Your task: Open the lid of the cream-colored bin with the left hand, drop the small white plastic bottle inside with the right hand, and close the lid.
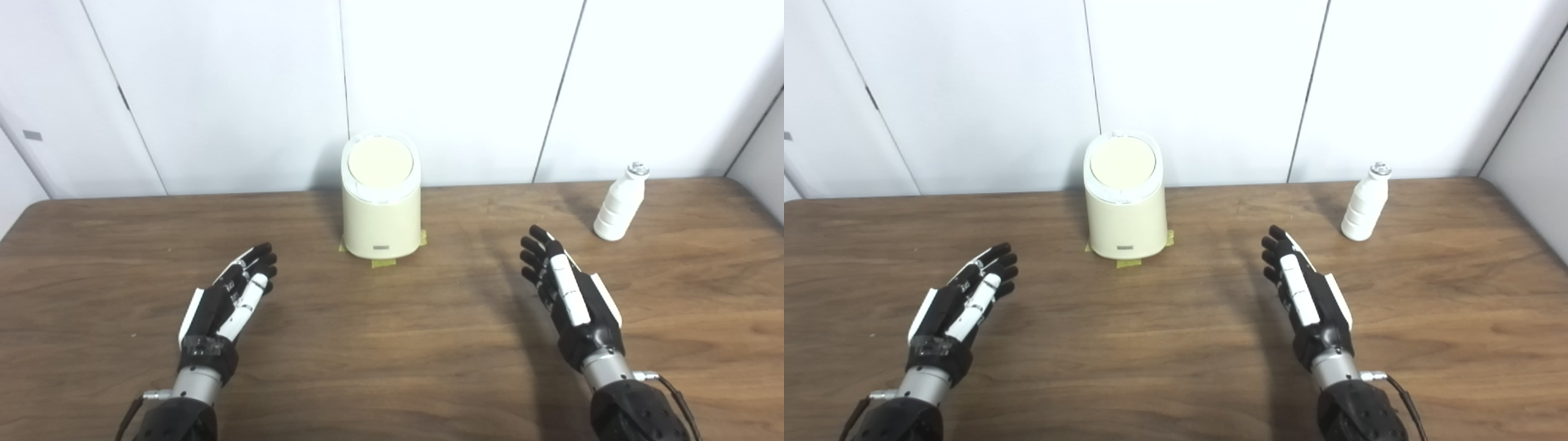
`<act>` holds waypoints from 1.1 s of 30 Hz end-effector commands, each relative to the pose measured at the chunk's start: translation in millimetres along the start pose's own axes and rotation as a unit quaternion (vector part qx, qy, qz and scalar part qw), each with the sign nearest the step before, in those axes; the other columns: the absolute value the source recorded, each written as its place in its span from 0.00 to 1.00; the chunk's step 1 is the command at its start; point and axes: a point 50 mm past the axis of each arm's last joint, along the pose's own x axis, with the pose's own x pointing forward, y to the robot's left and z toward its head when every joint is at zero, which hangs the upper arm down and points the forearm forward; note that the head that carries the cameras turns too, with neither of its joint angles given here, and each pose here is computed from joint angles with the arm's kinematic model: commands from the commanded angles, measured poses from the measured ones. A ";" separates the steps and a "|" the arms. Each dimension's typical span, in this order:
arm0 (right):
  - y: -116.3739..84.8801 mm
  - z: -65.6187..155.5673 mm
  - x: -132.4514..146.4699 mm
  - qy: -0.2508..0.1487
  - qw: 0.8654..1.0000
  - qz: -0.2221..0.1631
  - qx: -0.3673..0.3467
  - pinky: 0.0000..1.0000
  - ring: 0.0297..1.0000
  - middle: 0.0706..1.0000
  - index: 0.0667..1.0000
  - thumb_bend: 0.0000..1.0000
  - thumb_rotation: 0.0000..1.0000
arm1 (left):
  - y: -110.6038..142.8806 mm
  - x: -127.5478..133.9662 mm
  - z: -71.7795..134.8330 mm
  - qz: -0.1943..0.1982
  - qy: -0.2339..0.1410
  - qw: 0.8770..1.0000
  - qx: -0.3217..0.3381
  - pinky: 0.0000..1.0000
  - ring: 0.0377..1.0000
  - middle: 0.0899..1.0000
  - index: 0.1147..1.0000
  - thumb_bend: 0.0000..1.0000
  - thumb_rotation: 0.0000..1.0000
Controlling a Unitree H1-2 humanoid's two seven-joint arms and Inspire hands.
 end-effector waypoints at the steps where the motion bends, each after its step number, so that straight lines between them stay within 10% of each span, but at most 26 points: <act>1: 2.1 19.3 7.0 -0.044 0.999 0.011 -0.008 0.96 0.95 0.93 0.91 0.56 0.86 | -2.4 9.6 19.8 -0.009 -0.043 0.999 0.005 0.89 0.86 0.84 0.84 0.31 0.46; 33: 1.5 19.4 7.9 -0.047 0.999 0.007 0.002 0.92 0.94 0.93 0.92 0.59 0.84 | -0.2 10.3 20.3 -0.021 -0.045 0.999 0.011 0.99 0.95 0.94 0.95 0.31 0.50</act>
